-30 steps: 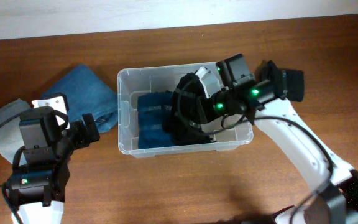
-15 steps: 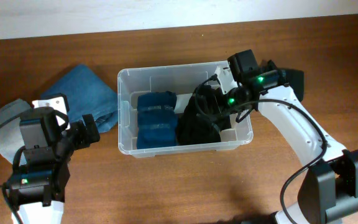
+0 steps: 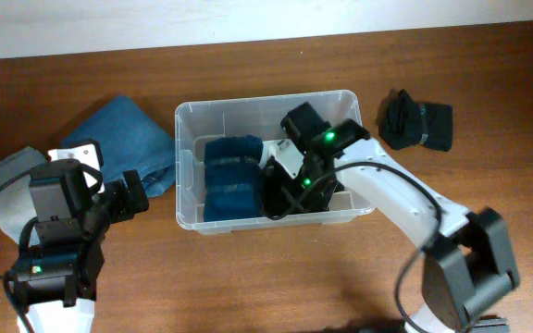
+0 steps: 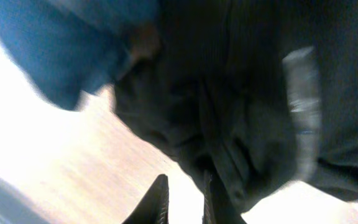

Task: Pack container
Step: 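Place the black bundle beside the teal one and release, then grasp the second black taped bundle with the right gripper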

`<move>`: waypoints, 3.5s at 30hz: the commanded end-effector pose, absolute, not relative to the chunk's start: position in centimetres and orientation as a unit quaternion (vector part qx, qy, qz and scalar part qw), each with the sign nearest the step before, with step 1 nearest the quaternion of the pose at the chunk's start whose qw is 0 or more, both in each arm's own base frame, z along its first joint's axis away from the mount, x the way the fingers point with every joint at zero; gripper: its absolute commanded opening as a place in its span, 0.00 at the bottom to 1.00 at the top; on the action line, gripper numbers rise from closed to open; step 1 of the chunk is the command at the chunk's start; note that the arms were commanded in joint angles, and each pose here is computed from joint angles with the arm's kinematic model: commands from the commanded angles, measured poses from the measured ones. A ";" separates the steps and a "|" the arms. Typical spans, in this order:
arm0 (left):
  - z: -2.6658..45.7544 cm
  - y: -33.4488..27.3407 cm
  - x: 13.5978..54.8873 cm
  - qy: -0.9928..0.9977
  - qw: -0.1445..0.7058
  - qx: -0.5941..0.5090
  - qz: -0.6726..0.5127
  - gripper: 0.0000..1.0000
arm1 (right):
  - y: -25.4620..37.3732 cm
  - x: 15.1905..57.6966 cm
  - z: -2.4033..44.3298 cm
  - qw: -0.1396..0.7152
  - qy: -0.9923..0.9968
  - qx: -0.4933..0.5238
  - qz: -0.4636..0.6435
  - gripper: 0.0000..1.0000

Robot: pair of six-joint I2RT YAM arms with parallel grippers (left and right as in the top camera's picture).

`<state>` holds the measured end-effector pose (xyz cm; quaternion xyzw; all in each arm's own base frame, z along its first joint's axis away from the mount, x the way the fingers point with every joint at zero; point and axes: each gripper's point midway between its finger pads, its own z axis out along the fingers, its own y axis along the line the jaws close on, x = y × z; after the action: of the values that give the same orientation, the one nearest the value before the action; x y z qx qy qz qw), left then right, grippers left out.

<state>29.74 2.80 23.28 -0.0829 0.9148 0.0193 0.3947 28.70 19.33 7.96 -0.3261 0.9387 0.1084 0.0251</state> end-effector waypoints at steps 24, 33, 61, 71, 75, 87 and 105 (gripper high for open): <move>23.9 2.9 29.7 0.913 0.398 -0.084 0.021 0.99 | -9.1 41.3 21.8 0.220 0.908 0.320 0.156 0.98; 23.9 2.9 29.7 0.913 0.398 -0.085 0.020 0.99 | -10.1 39.7 6.8 0.054 0.876 0.385 0.286 0.99; 23.9 2.9 29.7 0.913 0.398 -0.085 0.021 0.99 | -9.1 43.7 14.8 0.315 0.880 0.234 0.268 0.04; 23.9 2.9 29.7 0.913 0.398 -0.085 0.021 0.99 | -5.6 40.8 22.7 0.389 0.909 0.062 0.138 0.30; 23.9 2.9 29.7 0.913 0.398 -0.084 0.021 0.99 | -5.9 39.8 15.4 0.262 0.947 -0.182 -0.042 0.90; 23.9 2.9 29.7 0.913 0.398 -0.085 0.021 0.99 | -10.8 42.4 9.2 0.199 0.954 -0.178 -0.139 0.99; 23.9 2.9 29.7 0.913 0.398 -0.085 0.021 0.99 | -13.0 45.0 0.2 0.149 0.945 -0.229 -0.182 0.99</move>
<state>29.43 2.77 22.96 -0.0829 0.9184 0.0194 0.3865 45.58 -12.52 2.58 -0.2115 0.9444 -0.1769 0.1792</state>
